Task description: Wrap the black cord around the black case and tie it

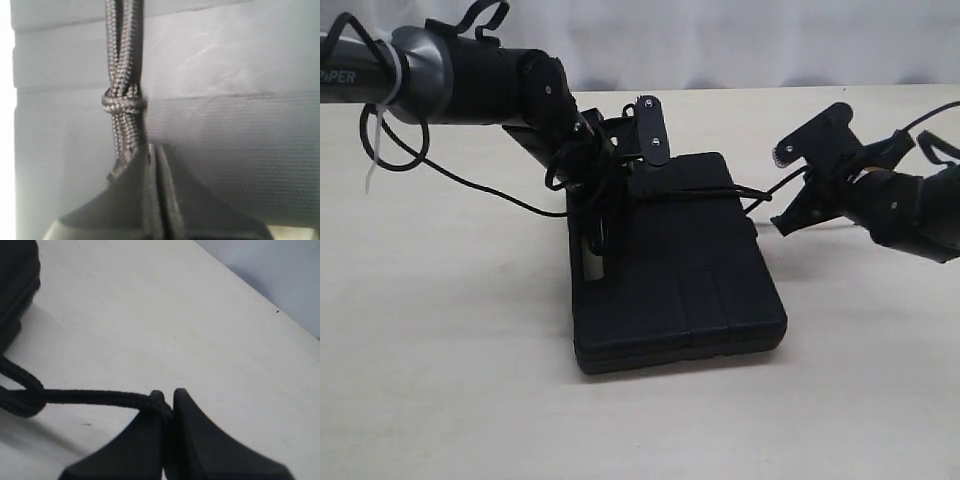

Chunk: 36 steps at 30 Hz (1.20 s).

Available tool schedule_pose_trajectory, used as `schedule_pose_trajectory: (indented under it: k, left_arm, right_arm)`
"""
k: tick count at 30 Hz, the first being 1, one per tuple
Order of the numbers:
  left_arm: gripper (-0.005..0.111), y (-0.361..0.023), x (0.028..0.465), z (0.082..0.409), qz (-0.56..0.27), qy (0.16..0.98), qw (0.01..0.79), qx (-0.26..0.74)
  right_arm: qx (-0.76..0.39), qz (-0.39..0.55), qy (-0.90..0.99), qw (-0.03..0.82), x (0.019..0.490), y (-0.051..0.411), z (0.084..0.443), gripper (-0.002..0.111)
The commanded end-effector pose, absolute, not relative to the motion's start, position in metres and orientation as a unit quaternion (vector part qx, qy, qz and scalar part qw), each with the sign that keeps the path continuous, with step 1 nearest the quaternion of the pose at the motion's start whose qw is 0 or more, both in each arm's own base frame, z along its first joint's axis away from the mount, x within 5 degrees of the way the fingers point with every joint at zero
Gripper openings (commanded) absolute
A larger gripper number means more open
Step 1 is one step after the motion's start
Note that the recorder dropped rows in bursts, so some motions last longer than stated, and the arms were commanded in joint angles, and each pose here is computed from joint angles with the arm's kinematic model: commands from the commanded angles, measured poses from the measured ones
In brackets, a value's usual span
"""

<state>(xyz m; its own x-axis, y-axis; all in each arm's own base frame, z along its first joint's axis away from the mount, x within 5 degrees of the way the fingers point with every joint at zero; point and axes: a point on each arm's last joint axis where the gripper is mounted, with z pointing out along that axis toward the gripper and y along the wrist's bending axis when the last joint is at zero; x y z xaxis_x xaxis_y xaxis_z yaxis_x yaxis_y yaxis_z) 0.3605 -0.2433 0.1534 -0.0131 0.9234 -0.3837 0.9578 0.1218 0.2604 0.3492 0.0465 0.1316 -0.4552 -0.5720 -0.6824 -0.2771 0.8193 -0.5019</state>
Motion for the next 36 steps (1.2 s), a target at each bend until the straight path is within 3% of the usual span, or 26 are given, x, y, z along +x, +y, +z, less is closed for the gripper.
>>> schedule_pose_trajectory:
  k: [1,6,9,18,23,30,32,36]
  left_arm:
    - [0.001,-0.239,0.357,0.145,-0.049,0.722,0.214,0.656]
    - [0.037,-0.240,0.356,0.151,-0.054,0.724,0.220,0.651]
    - [0.046,-0.240,0.357,0.151,-0.052,0.724,0.224,0.650]
    - [0.047,-0.239,0.353,0.152,-0.060,0.724,0.208,0.655]
    - [0.047,-0.237,0.349,0.175,-0.061,0.717,0.221,0.659]
    - [0.047,-0.251,0.351,0.204,-0.117,0.729,0.323,0.592]
    - [0.047,-0.255,0.354,0.196,-0.127,0.721,0.331,0.595]
    - [0.047,-0.263,0.359,0.145,-0.131,0.679,0.310,0.653]
  right_arm:
    - [-0.209,-0.148,0.833,0.490,0.346,0.040,0.162,0.004]
    - [-0.239,-0.118,0.827,0.495,0.346,0.048,0.163,0.004]
    - [-0.255,-0.105,0.821,0.500,0.345,0.052,0.163,0.004]
    - [-0.281,-0.070,0.812,0.508,0.344,0.060,0.163,0.004]
    - [-0.287,-0.071,0.809,0.507,0.344,0.060,0.163,0.004]
    - [-0.339,-0.052,0.794,0.503,0.341,0.068,0.161,0.004]
    - [-0.342,-0.046,0.793,0.502,0.341,0.069,0.161,0.004]
    - [-0.336,-0.042,0.796,0.502,0.341,0.069,0.161,0.004]
